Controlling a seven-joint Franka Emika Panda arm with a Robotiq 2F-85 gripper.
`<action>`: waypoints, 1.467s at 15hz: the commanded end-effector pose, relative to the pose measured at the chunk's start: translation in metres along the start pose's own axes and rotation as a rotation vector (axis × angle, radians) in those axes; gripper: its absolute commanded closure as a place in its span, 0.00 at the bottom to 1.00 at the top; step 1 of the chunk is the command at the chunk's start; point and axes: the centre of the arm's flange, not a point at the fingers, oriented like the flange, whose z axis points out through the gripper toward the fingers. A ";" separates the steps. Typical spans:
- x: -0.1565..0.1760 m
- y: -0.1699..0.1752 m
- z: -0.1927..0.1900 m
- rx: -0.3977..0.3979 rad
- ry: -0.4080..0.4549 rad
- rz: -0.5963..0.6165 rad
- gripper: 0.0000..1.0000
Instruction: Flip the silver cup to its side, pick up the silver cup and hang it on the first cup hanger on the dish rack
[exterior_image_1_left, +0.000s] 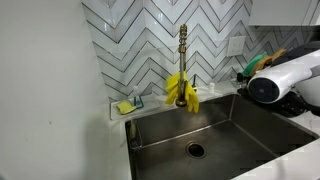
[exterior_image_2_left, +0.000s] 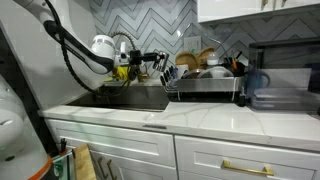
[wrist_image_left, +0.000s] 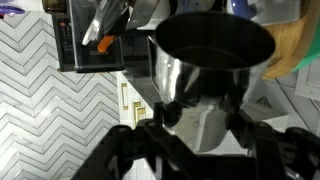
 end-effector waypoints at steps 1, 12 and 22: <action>-0.013 0.002 0.001 0.011 0.028 0.023 0.59; -0.034 0.004 0.006 0.033 0.062 0.023 0.59; -0.024 0.001 -0.001 0.003 0.023 0.002 0.59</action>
